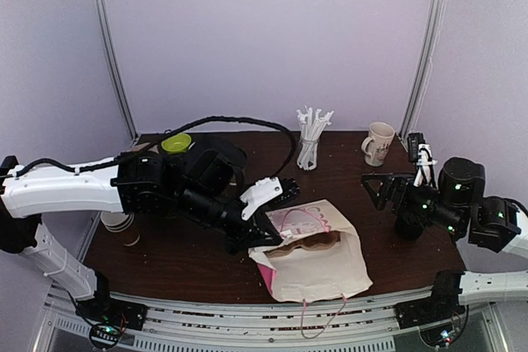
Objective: Pack the takeout coffee
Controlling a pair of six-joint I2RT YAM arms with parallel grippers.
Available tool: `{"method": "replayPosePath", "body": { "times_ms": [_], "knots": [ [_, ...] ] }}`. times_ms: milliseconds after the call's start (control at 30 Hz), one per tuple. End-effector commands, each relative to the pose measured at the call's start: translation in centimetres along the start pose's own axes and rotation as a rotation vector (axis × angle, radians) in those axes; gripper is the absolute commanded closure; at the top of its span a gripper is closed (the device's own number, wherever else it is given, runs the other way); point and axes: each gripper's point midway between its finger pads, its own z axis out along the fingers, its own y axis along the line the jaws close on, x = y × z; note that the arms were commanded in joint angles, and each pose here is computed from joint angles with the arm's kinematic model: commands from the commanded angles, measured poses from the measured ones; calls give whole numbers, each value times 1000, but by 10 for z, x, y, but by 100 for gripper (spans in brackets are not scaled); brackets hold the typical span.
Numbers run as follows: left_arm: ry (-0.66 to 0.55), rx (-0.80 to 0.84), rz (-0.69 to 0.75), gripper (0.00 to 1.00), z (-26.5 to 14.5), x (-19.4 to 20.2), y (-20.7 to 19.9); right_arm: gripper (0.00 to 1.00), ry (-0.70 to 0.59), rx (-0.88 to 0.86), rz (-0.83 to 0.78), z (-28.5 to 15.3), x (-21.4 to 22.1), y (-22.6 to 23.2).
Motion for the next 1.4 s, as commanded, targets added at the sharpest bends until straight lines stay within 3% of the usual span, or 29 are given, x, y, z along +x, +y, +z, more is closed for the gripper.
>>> {"method": "replayPosePath", "body": {
  "times_ms": [0, 267, 533, 733, 967, 1167, 1367],
  "knots": [
    [-36, -9, -19, 100, 1, -8, 1, 2, -8, 46, 14, 3, 3, -8],
    [-225, -149, -131, 100, -37, -72, 31, 2, 13, 142, 43, 11, -17, -10],
    [-411, -40, -575, 100, -64, -103, 77, 2, 43, 122, 138, 14, -67, 8],
    [-383, -23, -828, 100, -30, -80, 93, 2, 94, 148, 219, 8, -94, 11],
    [-483, -73, -1010, 100, -30, -72, 113, 4, 329, 144, 248, 26, -52, 23],
    [-552, -123, -1067, 100, -45, -68, 122, 6, 419, 90, 294, 31, -26, 32],
    [-546, -130, -1090, 100, -43, -56, 123, 10, 506, -20, 361, 43, -3, 57]
  ]
}}
